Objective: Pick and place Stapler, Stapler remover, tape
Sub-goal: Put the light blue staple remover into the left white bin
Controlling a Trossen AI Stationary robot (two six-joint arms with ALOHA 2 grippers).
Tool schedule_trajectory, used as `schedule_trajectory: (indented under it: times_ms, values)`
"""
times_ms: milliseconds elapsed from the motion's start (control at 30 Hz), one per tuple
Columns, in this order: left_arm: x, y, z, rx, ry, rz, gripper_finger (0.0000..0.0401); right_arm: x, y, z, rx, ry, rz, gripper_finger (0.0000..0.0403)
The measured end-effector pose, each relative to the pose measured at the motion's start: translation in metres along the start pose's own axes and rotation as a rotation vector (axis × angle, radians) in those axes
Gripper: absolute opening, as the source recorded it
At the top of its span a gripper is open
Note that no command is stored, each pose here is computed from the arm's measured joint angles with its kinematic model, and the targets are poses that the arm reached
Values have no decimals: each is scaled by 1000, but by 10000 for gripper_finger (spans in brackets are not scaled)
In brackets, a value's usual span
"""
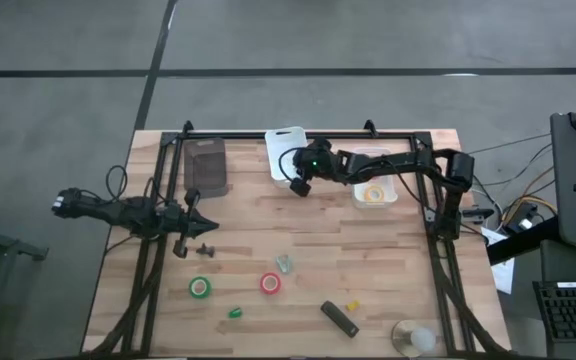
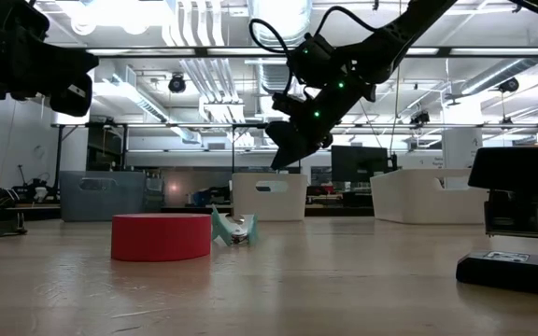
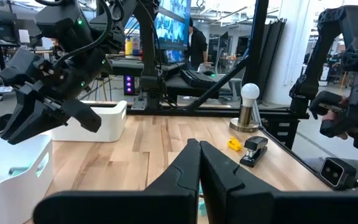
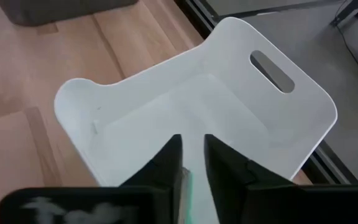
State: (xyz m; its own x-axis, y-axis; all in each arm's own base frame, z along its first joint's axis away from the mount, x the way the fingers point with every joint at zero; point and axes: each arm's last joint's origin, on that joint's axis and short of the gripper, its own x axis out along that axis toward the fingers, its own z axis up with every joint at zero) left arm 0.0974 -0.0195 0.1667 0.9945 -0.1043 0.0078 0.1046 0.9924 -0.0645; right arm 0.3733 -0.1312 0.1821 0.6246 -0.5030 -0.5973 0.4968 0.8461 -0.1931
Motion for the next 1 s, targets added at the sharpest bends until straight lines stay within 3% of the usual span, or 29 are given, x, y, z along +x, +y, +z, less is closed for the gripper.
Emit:
schedule_trajectory:
  times_ms: [233, 567, 767, 1000]
  values:
    - [0, 0, 0, 0, 0, 0, 10, -29, 26, 14, -159, -63, 137, 114]
    - [0, 0, 0, 0, 0, 0, 10, -91, 120, -16, -819, 4, 427, 113]
    - [0, 0, 0, 0, 0, 0, 10, -111, 146, -25, -955, -15, 350, 97]
    - [0, 0, 0, 0, 0, 0, 10, -111, 157, -32, -1068, -21, 363, 98]
